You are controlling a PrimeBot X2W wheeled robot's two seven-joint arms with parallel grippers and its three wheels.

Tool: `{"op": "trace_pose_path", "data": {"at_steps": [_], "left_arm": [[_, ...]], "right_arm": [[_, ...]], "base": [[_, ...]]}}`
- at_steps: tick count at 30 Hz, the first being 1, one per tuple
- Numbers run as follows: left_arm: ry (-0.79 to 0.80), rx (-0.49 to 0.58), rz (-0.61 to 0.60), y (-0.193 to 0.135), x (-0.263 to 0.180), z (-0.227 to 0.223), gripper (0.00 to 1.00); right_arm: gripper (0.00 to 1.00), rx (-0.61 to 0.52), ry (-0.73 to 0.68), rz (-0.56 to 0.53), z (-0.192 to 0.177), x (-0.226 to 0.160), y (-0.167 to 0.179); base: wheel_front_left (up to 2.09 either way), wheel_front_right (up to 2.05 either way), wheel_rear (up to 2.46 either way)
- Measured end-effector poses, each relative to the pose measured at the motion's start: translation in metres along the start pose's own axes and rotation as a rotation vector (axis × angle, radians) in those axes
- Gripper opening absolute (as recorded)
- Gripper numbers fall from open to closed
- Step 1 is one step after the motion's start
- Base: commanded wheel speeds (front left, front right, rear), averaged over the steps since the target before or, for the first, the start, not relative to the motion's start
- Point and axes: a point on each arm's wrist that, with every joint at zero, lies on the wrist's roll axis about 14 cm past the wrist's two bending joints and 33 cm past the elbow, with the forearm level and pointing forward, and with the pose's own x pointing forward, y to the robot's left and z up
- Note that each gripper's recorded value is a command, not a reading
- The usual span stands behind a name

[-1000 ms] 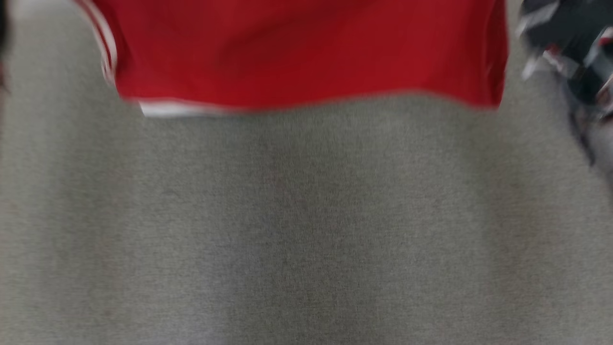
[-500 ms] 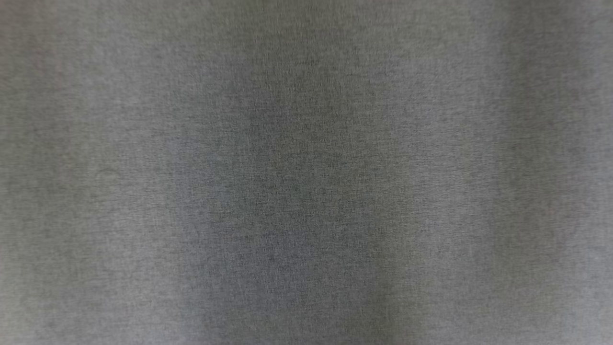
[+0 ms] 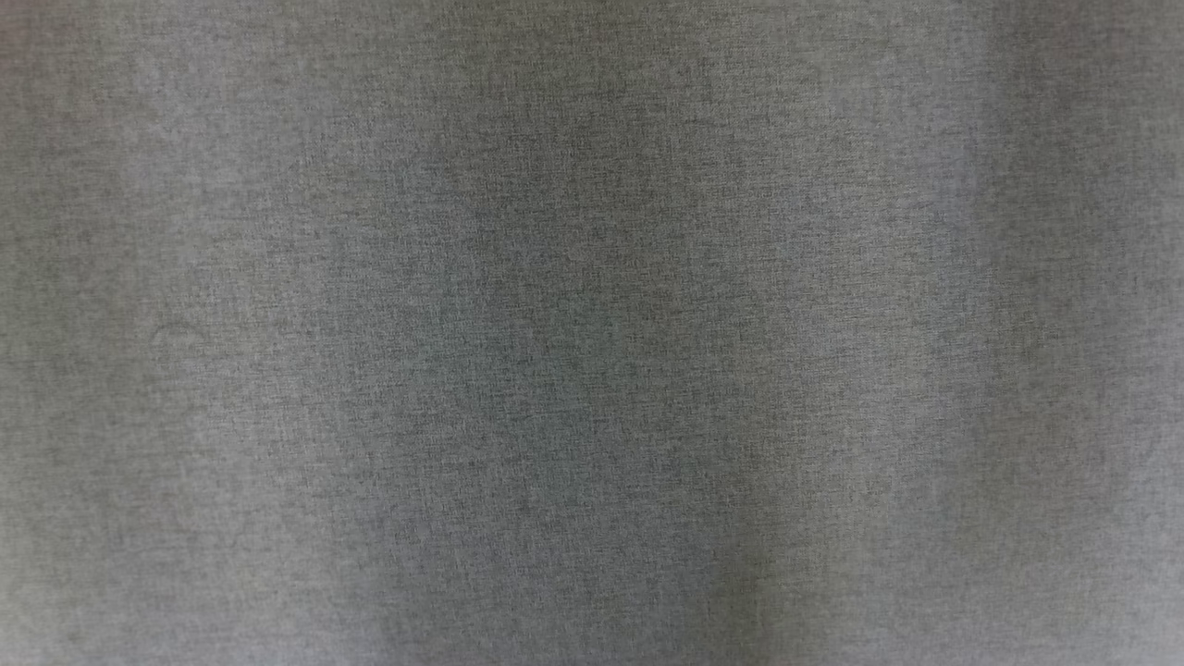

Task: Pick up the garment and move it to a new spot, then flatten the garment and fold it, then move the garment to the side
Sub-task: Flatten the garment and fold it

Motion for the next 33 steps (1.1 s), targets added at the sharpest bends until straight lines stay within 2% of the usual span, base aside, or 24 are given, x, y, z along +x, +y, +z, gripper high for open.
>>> {"op": "trace_pose_path", "data": {"at_steps": [13,17,18,22,29,33], "left_arm": [[0.007,0.014,0.007,0.007,-0.005,-0.003,0.0],[0.01,0.043,-0.059,-0.008,-0.013,-0.012,0.0],[0.043,0.044,-0.059,-0.003,-0.026,-0.027,0.0],[0.129,0.086,-0.051,0.019,-0.065,-0.052,0.0],[0.219,-0.02,0.053,0.04,-0.158,-0.075,0.0],[0.245,-0.077,0.158,0.039,-0.221,-0.073,0.0]], "right_arm": [[0.0,-0.01,0.006,-0.002,-0.006,0.002,0.0],[0.0,0.004,0.006,0.014,-0.013,-0.003,0.005],[0.0,0.022,0.038,0.01,-0.03,-0.013,0.003],[0.0,0.077,0.077,0.03,-0.05,-0.038,0.011],[0.0,0.193,0.21,0.064,-0.096,-0.121,0.027],[0.0,0.249,0.269,0.077,-0.103,-0.173,0.038]], "base": [[0.0,0.0,0.0],[0.0,0.0,0.0],[0.0,0.0,0.0],[0.0,0.0,0.0],[0.0,0.0,0.0],[0.0,0.0,0.0]]}}
